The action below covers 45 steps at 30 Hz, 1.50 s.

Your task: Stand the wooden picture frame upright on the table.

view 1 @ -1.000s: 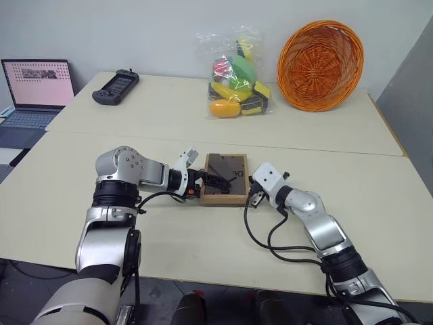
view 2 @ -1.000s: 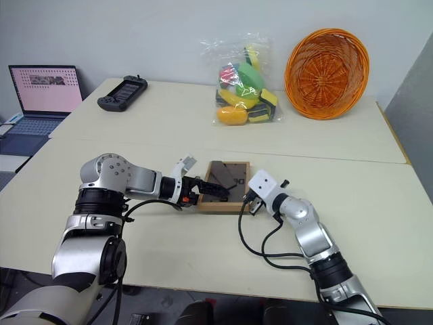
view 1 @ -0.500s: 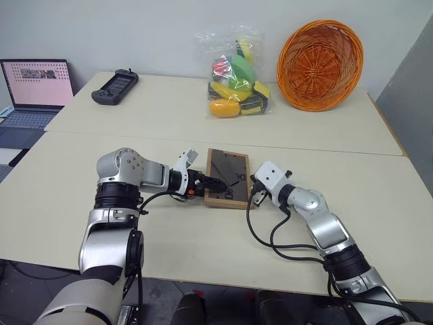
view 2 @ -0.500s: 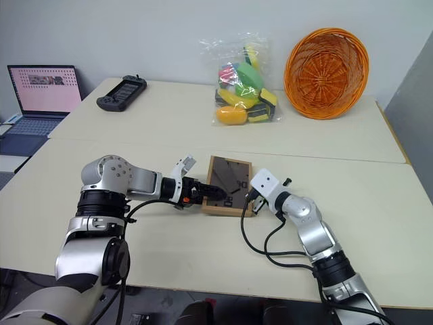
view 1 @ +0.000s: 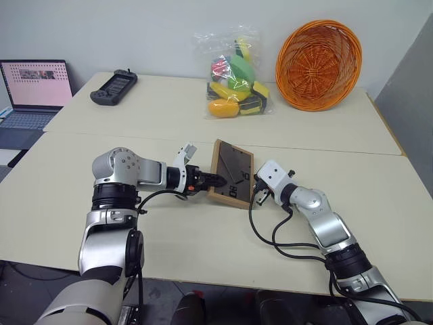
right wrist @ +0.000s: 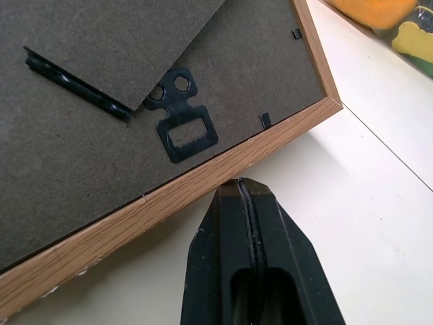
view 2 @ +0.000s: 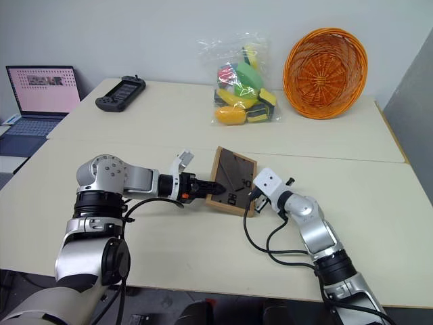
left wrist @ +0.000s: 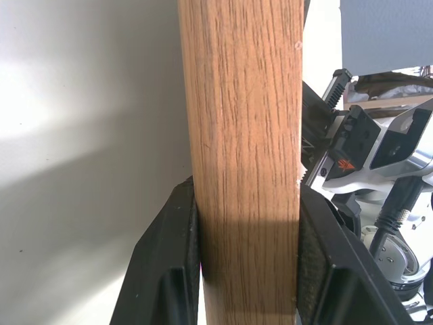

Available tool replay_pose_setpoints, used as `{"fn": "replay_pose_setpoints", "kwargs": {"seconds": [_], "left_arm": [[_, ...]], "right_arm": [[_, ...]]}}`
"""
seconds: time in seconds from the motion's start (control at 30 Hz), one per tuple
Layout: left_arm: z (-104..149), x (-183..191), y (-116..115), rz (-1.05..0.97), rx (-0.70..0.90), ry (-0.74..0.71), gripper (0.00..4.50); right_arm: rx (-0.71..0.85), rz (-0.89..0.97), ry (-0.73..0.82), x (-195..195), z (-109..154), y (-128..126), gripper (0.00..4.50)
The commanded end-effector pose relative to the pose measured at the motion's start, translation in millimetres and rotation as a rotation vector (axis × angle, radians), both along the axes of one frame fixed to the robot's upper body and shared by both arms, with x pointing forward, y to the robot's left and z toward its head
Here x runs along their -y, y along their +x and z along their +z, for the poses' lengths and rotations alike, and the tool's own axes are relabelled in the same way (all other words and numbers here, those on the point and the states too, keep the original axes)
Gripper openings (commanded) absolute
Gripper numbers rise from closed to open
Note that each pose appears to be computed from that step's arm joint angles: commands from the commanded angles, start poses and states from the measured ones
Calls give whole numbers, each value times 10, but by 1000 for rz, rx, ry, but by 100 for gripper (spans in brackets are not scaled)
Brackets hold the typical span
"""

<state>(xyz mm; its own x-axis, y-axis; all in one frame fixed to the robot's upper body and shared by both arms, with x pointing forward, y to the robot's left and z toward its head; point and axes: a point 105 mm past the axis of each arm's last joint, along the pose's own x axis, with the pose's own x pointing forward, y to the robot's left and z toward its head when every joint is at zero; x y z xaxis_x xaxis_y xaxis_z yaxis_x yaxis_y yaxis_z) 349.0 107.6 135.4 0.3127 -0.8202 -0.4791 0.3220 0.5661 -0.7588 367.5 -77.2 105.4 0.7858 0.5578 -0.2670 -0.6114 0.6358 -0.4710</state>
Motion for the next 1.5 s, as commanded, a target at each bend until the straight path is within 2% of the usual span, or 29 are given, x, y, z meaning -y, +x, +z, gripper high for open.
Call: {"fn": "replay_pose_setpoints", "kwargs": {"seconds": [0.03, 0.23, 0.4, 0.53, 0.7, 0.83, 0.87, 0.9, 1.03, 1.13, 1.37, 1.5], "left_arm": [[-83, -50, -69, -35, 18, 84, 131], [-50, -232, 47, 9, 79, 109, 131], [-39, -377, 166, 11, 196, 166, 131], [-25, -441, 208, -93, 374, 256, 131], [88, -414, 205, -220, 535, 288, 131], [205, -383, 221, -266, 618, 289, 131], [233, -374, 218, -282, 637, 290, 131], [258, -368, 213, -300, 657, 294, 131], [342, -345, 185, -359, 719, 300, 131], [452, -317, 175, -379, 756, 287, 131], [679, -209, 113, -426, 834, 241, 131], [692, -195, 151, -415, 846, 248, 131]], "right_arm": [[78, 49, -10, -28, 203, -21, 0], [101, 46, -70, 282, 367, -61, 0], [112, 23, -91, 619, 649, -72, 0], [17, 134, 110, 513, 961, -186, 0], [-108, 307, 313, 278, 1313, -354, 0], [-142, 323, 394, 222, 1486, -325, 0], [-146, 308, 406, 224, 1504, -288, 36], [-143, 306, 409, 216, 1516, -273, 50], [-133, 316, 400, 138, 1522, -236, 149], [-94, 328, 342, 38, 1481, -188, 214], [-109, 321, 359, -49, 1406, -64, 214], [-112, 346, 372, -138, 1416, -81, 214]]}}
